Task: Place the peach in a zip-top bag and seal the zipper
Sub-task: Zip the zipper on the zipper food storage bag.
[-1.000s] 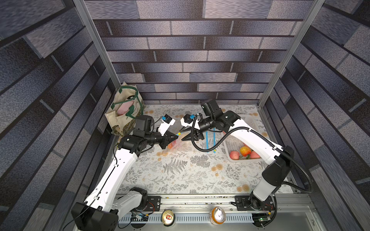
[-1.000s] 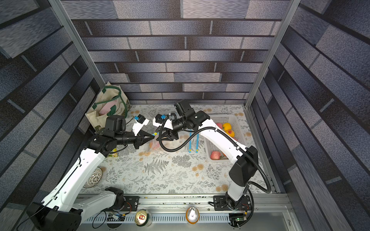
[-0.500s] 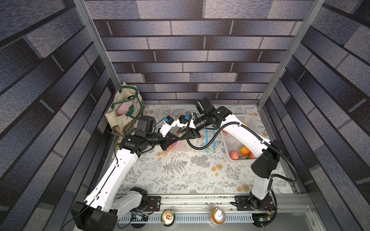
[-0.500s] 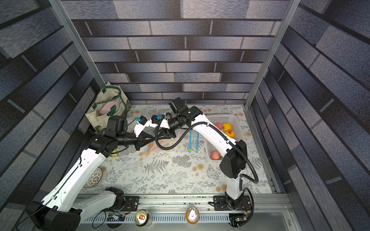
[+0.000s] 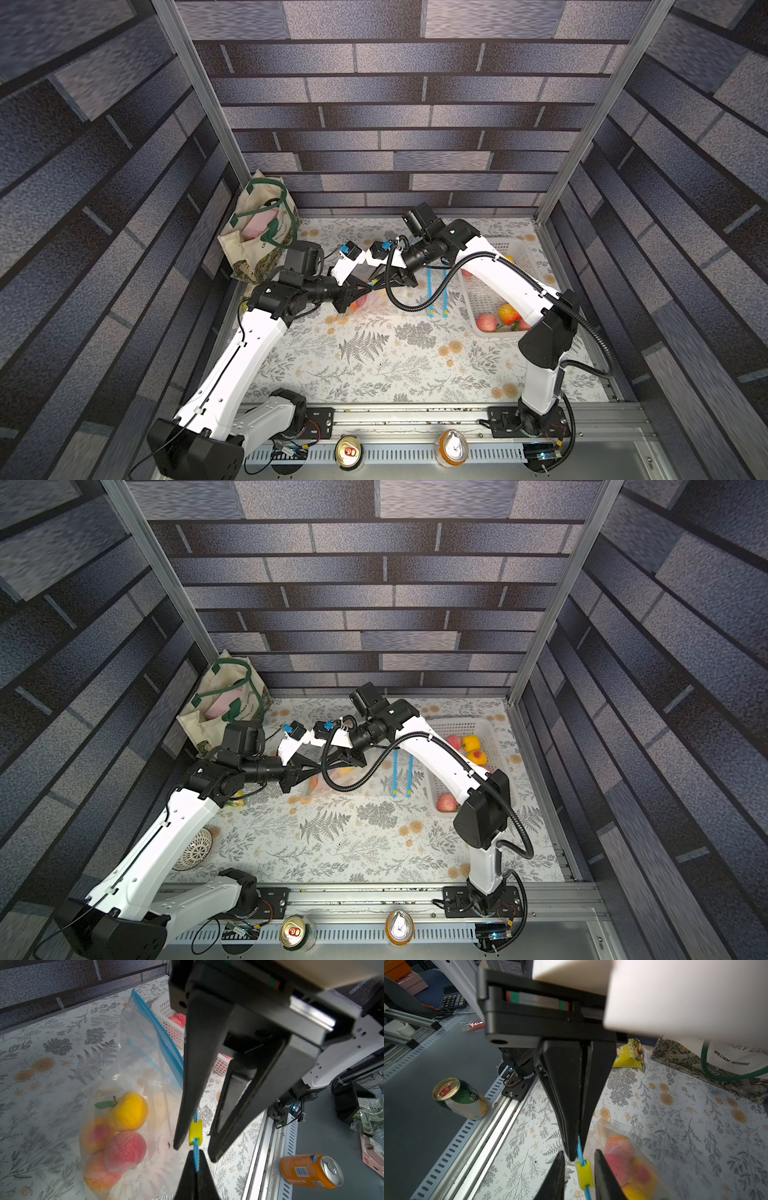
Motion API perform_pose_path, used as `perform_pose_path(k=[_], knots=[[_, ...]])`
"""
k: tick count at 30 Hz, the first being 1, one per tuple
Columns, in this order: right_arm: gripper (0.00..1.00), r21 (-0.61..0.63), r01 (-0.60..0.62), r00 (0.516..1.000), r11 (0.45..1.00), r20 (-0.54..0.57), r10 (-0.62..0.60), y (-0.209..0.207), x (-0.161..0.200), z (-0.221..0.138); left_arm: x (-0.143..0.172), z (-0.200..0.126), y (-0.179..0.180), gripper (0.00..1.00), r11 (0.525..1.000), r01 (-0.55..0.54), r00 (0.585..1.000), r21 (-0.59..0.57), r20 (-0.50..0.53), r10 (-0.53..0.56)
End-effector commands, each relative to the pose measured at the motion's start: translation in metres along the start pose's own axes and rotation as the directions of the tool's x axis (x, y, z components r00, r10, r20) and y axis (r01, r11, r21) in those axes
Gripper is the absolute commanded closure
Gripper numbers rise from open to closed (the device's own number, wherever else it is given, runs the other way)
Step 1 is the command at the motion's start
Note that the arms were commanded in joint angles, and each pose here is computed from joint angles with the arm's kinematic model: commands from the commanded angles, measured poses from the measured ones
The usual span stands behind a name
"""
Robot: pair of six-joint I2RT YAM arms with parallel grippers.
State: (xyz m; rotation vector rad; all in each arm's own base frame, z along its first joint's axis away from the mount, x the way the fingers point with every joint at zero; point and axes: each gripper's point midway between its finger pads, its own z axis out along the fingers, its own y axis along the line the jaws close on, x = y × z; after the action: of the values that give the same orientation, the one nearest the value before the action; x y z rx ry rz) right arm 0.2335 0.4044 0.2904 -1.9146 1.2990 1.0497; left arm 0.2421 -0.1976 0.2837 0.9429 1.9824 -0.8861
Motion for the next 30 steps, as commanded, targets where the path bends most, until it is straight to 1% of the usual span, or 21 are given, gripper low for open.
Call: perform_pose_path(k=[1,6,11,19,25,28,30], knots=[[0.71,-0.019,-0.034,0.999,0.999,-0.007,0.034,0.001,0.002,0.0,0.0,-0.004,-0.004,1.0,1.0,-0.024,1.0,-0.006,0.009,0.024],[0.76,-0.033,-0.05,0.999,0.998,0.011,0.05,0.0,-0.001,-0.001,0.001,-0.002,-0.002,1.0,1.0,-0.018,1.0,-0.008,0.007,0.018],[0.82,-0.04,-0.069,0.998,0.997,-0.005,0.069,-0.001,0.005,0.001,0.001,-0.004,-0.004,1.0,1.0,-0.022,1.0,-0.011,0.011,0.022],[0.83,-0.036,-0.111,0.994,0.993,-0.003,0.11,-0.01,0.009,-0.005,0.001,-0.005,-0.005,1.0,1.0,-0.019,1.0,-0.008,0.018,0.02],[0.87,-0.031,-0.121,0.992,0.992,-0.031,0.12,-0.01,0.017,-0.006,0.001,-0.005,-0.004,1.0,1.0,-0.017,1.0,-0.016,0.019,0.017],[0.87,-0.029,-0.135,0.991,0.99,-0.022,0.135,-0.011,0.014,-0.009,0.001,-0.005,-0.006,1.0,1.0,-0.02,1.0,-0.013,0.022,0.021],[0.9,-0.025,-0.146,0.989,0.989,-0.006,0.146,-0.012,0.009,-0.009,0.002,-0.003,-0.006,1.0,1.0,-0.018,1.0,-0.01,0.016,0.018]])
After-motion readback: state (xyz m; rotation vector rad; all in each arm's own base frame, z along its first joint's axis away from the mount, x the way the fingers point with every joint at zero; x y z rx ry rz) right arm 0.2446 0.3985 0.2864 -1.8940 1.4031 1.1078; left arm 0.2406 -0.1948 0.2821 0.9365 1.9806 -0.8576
